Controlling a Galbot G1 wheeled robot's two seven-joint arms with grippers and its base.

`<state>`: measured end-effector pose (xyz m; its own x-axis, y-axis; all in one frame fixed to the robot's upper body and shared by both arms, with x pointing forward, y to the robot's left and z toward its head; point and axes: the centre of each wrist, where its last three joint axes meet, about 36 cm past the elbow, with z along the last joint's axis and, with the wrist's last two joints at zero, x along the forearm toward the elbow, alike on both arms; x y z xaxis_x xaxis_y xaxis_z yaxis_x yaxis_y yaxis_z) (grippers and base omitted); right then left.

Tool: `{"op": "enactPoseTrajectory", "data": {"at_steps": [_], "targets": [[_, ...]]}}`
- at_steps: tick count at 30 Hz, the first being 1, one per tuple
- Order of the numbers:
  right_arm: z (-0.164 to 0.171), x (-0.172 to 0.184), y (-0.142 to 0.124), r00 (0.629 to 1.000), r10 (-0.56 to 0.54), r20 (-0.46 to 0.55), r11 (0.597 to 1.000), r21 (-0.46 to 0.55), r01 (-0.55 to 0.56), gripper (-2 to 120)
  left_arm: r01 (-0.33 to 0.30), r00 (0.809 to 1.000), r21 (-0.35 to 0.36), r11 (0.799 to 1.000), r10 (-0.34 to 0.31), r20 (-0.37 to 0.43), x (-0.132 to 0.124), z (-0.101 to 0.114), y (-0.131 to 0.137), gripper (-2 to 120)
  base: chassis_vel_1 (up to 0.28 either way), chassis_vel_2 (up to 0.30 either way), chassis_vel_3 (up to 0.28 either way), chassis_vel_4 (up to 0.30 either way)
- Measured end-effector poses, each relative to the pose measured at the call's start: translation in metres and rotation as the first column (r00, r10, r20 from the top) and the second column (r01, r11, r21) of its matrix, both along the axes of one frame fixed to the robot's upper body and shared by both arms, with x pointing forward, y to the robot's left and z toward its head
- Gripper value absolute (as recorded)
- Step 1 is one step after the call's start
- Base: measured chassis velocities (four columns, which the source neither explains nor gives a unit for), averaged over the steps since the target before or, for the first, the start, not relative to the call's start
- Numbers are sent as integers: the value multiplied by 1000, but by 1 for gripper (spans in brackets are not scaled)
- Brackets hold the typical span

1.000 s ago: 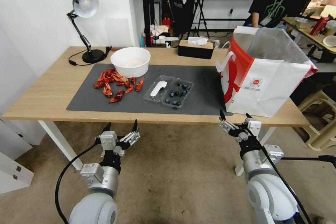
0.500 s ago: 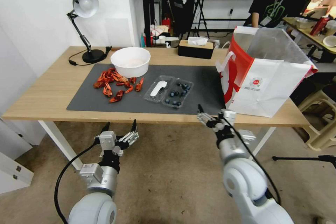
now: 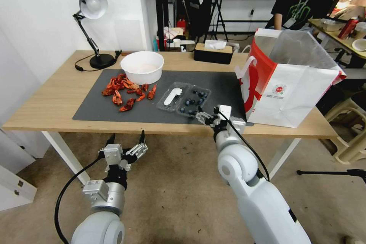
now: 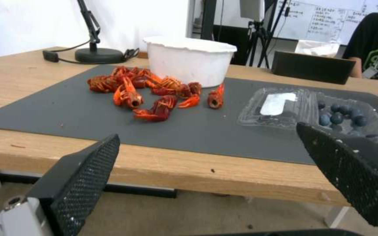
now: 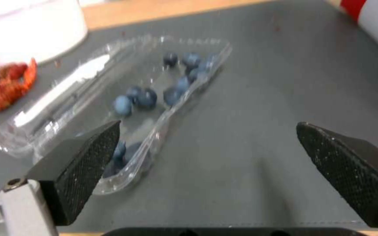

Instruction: Close the takeout container lid, then place the container into the takeout bag.

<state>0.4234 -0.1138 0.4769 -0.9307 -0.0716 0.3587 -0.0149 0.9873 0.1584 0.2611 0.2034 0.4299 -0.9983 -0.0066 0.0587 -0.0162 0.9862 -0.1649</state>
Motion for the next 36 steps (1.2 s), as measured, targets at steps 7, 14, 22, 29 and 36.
{"op": "enactPoseTrajectory", "data": {"at_steps": [7,14,22,29,36], "targets": [[7,14,12,998,2,-62,1000,-23,-3,100,-9,1000,1,1000,9,2,1,-3,1,100,0,0,0,0],[13,18,13,993,-9,-116,999,-42,4,100,-17,1000,5,1000,17,5,1,-6,2,100,0,0,0,0],[17,19,6,990,-20,-137,999,-48,14,100,-22,1000,5,1000,22,8,2,-9,2,100,0,0,0,0],[16,17,-4,989,-33,-141,998,-51,27,100,-23,1000,3,1000,23,11,3,-10,1,100,0,0,0,0],[18,18,-17,989,-50,-136,998,-55,43,100,-24,1000,-1,1000,24,7,3,-12,0,100,0,0,0,0]]}}
